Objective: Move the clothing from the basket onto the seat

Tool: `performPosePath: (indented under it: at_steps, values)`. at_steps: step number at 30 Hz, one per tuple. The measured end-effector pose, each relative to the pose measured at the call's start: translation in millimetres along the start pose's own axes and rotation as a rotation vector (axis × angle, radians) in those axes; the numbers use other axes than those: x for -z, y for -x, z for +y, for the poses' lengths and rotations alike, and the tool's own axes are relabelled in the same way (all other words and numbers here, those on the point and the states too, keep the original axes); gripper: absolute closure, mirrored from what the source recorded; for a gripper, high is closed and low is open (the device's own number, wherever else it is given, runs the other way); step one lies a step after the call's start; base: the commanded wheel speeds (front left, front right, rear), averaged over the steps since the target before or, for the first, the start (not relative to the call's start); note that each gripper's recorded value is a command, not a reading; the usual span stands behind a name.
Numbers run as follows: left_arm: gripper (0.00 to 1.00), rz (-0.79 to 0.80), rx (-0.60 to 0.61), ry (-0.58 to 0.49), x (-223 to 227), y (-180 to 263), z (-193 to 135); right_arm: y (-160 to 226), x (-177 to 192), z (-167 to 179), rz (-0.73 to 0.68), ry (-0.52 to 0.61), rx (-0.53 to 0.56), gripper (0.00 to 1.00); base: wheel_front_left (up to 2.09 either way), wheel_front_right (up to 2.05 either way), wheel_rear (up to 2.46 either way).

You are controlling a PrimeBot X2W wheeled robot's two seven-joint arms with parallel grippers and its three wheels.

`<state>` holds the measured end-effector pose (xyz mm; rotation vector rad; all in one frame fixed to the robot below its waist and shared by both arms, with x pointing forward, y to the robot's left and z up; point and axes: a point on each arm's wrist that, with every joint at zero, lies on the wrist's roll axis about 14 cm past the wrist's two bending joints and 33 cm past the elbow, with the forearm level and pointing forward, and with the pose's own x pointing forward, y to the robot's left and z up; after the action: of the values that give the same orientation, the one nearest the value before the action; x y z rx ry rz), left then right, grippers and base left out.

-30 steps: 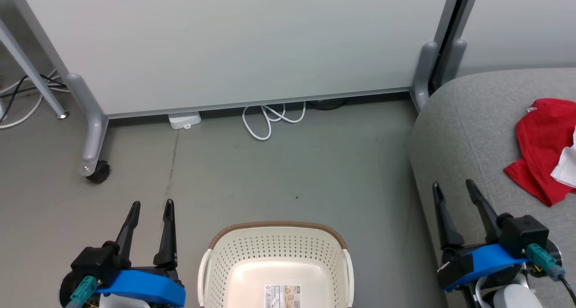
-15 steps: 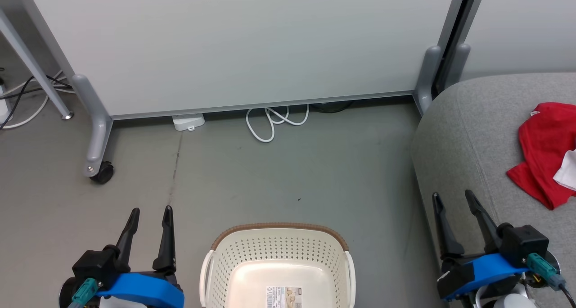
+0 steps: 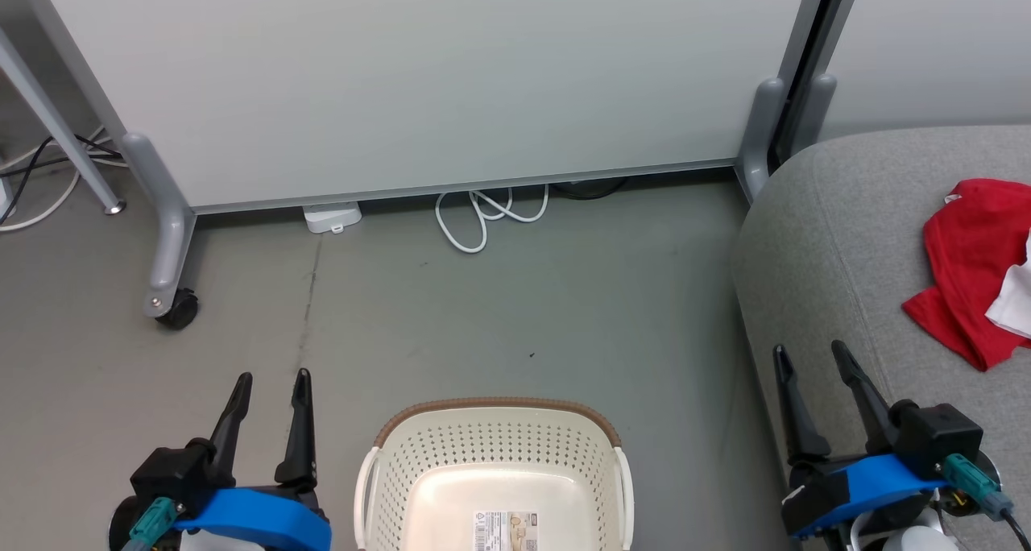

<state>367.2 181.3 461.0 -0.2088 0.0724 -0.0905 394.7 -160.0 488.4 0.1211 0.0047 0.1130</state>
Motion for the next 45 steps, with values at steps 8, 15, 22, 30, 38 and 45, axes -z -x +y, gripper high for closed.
performPosePath:
  at_steps: [8, 15, 22, 30, 38, 45]
  values:
    - [1.00, 0.086, -0.023, 0.033, 29.3, 14.4, 0.5, 8.1, 22.1, -2.5, 0.072, -0.008, 0.012, 1.00, 0.00, 0.00, 0.00]
    - [1.00, 0.139, -0.061, 0.113, 45.9, 24.2, 3.0, 15.4, 36.7, -7.7, 0.124, -0.085, 0.044, 1.00, 0.00, 0.00, 0.00]
    - [1.00, 0.130, -0.101, 0.232, 42.0, 22.3, 8.3, 15.5, 34.4, -13.1, 0.117, -0.217, 0.081, 1.00, 0.00, 0.00, 0.00]
    - [1.00, 0.112, -0.132, 0.358, 35.8, 18.7, 11.9, 15.5, 31.0, -17.7, 0.107, -0.353, 0.112, 1.00, 0.00, 0.00, 0.00]
    - [1.00, 0.087, -0.150, 0.474, 27.4, 13.3, 14.3, 15.6, 28.3, -21.7, 0.096, -0.478, 0.136, 1.00, 0.00, 0.00, 0.00]
    - [1.00, 0.073, -0.161, 0.568, 22.7, 10.7, 15.7, 15.1, 25.3, -24.4, 0.086, -0.583, 0.151, 1.00, 0.00, 0.00, 0.00]
